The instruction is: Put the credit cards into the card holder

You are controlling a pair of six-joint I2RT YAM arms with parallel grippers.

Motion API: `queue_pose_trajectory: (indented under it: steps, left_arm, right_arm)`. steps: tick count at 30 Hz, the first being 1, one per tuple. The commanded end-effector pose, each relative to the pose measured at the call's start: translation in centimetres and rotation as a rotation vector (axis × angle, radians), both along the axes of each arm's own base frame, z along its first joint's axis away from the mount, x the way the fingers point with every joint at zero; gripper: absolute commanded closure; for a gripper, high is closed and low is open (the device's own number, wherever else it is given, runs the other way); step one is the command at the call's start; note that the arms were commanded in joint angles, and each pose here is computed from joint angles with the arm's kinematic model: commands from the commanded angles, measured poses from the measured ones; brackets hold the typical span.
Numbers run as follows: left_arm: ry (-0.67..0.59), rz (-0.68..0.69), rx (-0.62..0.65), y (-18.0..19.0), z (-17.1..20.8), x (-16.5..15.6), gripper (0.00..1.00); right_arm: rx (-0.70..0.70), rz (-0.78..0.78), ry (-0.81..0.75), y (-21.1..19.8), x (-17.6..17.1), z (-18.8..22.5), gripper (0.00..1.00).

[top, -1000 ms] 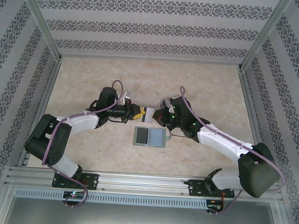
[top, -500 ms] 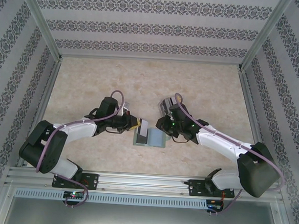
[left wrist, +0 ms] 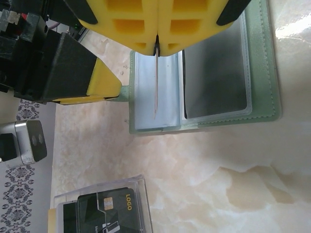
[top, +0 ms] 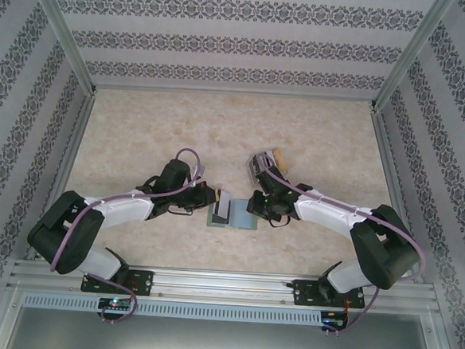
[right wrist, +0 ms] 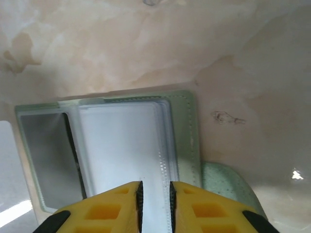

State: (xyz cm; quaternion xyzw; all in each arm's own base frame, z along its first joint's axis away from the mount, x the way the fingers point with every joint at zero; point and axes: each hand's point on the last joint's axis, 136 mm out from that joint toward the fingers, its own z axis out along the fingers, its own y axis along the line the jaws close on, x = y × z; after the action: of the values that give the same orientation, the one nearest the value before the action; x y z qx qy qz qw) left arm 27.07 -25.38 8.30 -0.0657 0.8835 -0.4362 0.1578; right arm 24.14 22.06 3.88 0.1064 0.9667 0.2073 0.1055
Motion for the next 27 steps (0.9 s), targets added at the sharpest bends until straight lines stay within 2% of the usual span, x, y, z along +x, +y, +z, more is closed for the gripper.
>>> queue_pose_trajectory:
  steps: [1,15,27]
  left_arm:
    - [-0.033,-0.031,-0.002,-0.8,0.4,0.2,1.00]
    - [-0.006,-0.036,0.013,-1.1,-2.2,-0.3,1.00]
    - [-0.022,-0.022,-0.078,-2.1,-2.3,0.4,1.00]
  right_arm:
    - [-0.075,0.014,-0.014,-0.8,0.1,0.0,0.76]
    - [-0.116,0.021,0.012,-1.5,-0.6,-1.4,0.78]
    - [-0.139,0.023,0.036,-1.4,-0.8,-2.3,0.78]
